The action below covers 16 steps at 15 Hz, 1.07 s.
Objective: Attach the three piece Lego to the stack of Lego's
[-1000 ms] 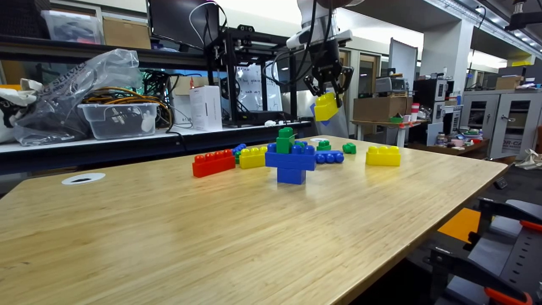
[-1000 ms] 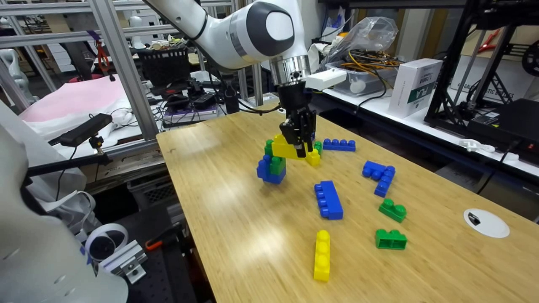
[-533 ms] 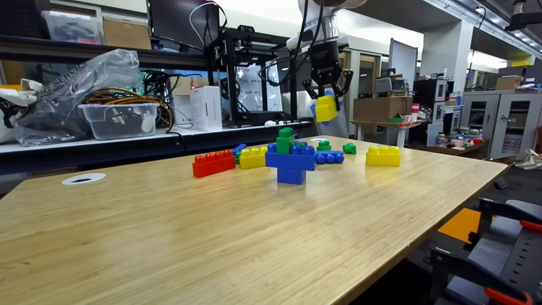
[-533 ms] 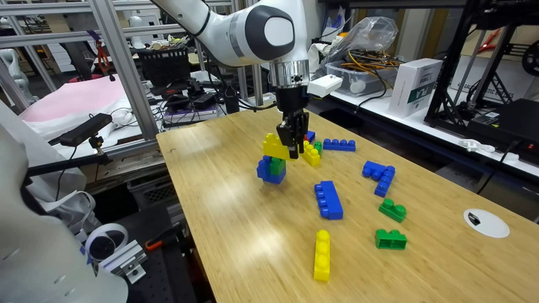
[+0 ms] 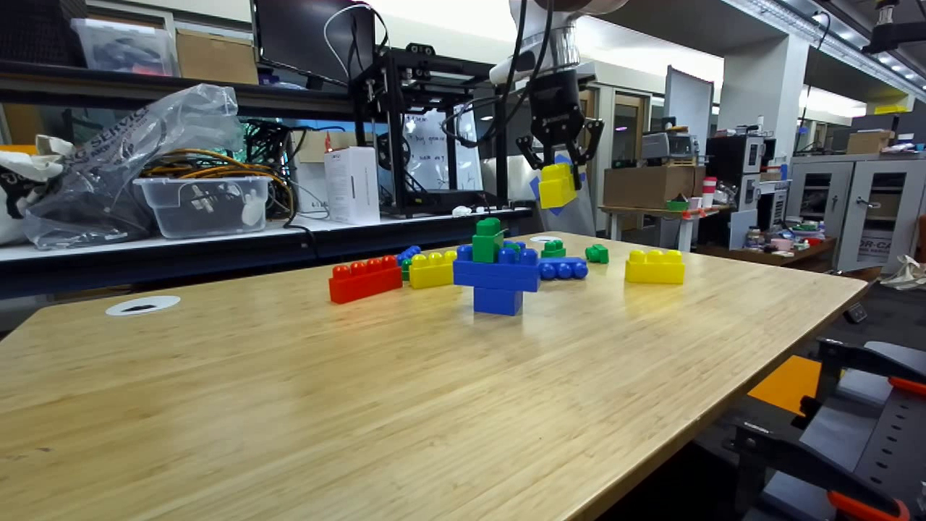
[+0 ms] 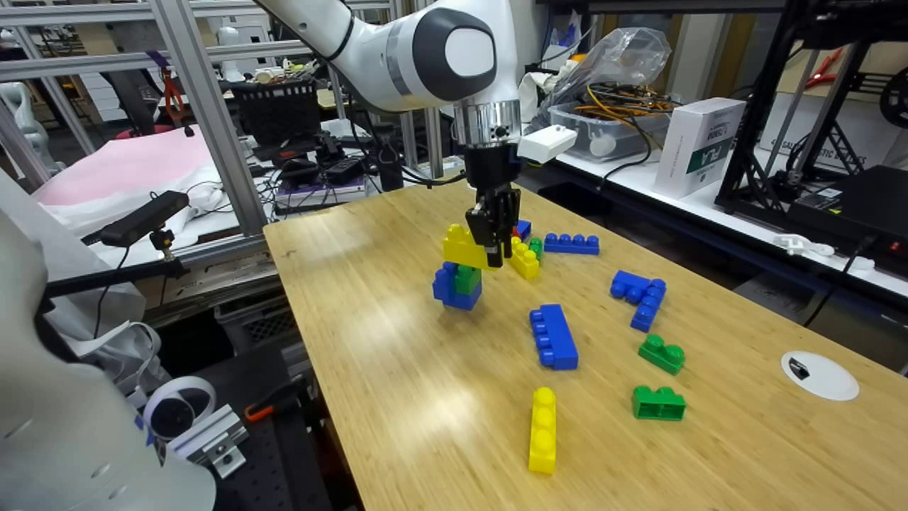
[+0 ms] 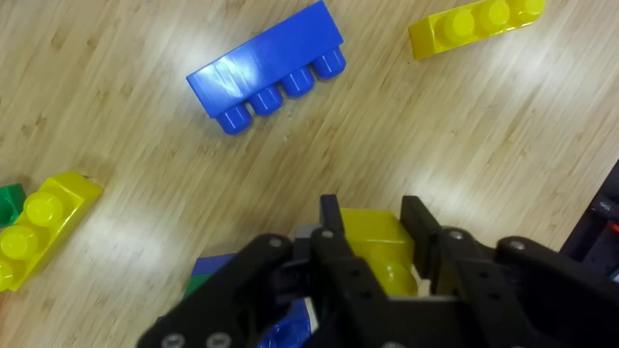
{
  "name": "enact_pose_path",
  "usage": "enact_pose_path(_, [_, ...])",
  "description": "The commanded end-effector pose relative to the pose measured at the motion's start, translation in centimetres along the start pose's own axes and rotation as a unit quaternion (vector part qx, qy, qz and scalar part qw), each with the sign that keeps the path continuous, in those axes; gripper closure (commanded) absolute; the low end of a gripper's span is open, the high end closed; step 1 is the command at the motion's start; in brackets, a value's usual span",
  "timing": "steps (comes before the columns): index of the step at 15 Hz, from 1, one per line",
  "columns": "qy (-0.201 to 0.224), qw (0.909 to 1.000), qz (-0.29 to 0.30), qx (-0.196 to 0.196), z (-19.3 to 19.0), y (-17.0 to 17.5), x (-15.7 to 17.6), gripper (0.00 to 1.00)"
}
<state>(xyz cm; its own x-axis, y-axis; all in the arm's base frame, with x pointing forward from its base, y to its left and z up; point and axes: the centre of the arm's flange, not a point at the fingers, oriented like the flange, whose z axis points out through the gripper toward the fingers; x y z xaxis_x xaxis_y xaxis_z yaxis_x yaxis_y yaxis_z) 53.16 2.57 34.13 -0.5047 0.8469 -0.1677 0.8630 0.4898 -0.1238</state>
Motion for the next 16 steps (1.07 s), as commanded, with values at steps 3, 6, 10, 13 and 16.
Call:
enact_pose_path(3, [-0.001,0.9997,-0.017,-0.016,0.0,0.4,0.8,0.89])
enact_pose_path(6, [0.000,0.9990,-0.031,-0.034,-0.3,1.5,2.0,0.89])
enact_pose_path(10, [0.001,0.9977,-0.043,-0.054,0.1,2.7,3.3,0.89])
enact_pose_path(13, [0.006,0.9968,-0.047,-0.065,1.1,3.3,3.7,0.89])
enact_pose_path(16, [0.015,0.9963,-0.045,-0.072,2.0,3.8,4.0,0.89])
